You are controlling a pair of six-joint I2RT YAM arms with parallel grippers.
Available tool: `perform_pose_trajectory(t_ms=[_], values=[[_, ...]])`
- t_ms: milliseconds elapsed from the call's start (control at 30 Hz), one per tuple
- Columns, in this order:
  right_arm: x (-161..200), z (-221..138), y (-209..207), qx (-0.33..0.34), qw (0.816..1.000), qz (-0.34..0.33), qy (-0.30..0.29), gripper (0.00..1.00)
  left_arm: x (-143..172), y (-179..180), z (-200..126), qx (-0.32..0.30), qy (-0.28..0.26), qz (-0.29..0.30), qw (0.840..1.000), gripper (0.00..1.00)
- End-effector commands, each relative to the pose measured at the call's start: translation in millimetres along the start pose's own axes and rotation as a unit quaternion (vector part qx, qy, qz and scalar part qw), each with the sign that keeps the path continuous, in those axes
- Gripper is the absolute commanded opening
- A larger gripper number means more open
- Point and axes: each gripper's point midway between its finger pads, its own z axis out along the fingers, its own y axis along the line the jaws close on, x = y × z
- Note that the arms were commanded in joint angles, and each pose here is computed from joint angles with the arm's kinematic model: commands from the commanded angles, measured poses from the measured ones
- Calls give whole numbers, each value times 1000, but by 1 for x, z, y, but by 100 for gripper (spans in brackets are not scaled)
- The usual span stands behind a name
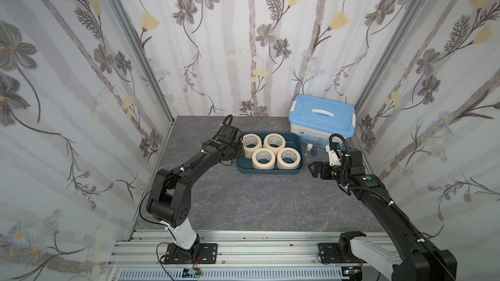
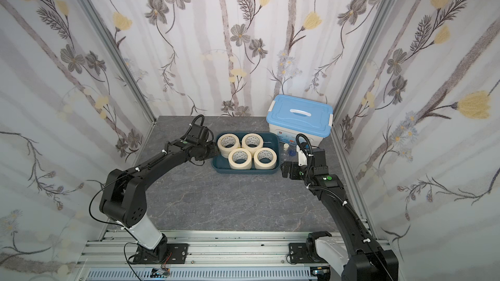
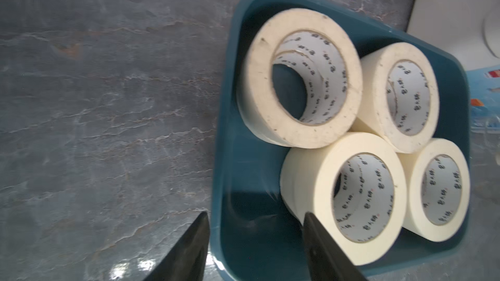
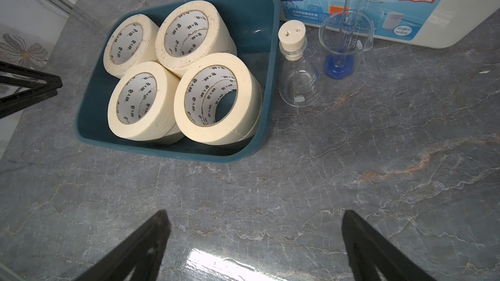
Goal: Take out the art tape in the storage box
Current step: Move the storage box to the center of the board, then pick up the art tape from the storage box.
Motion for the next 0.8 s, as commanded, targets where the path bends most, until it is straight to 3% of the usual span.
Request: perform_pose_trajectory(t_ms=[0,233,500,600,767], values=[[1,0,4,-10,1000,10,5,100,13,-23,6,31,30,24,999,63],[3,1,5,-11,1000,13,10,100,18,-31,34,18,55,30,998,70],[4,2,4,-8,1000,14,13,100,31,-39,60,39,88,20,995,70],[5,3,3,-8,1000,14,14,100,35,-36,66,33,95,18,995,65],[6,4,3,-7,1000,14,16,100,36,-34,67,30,97,18,995,46]])
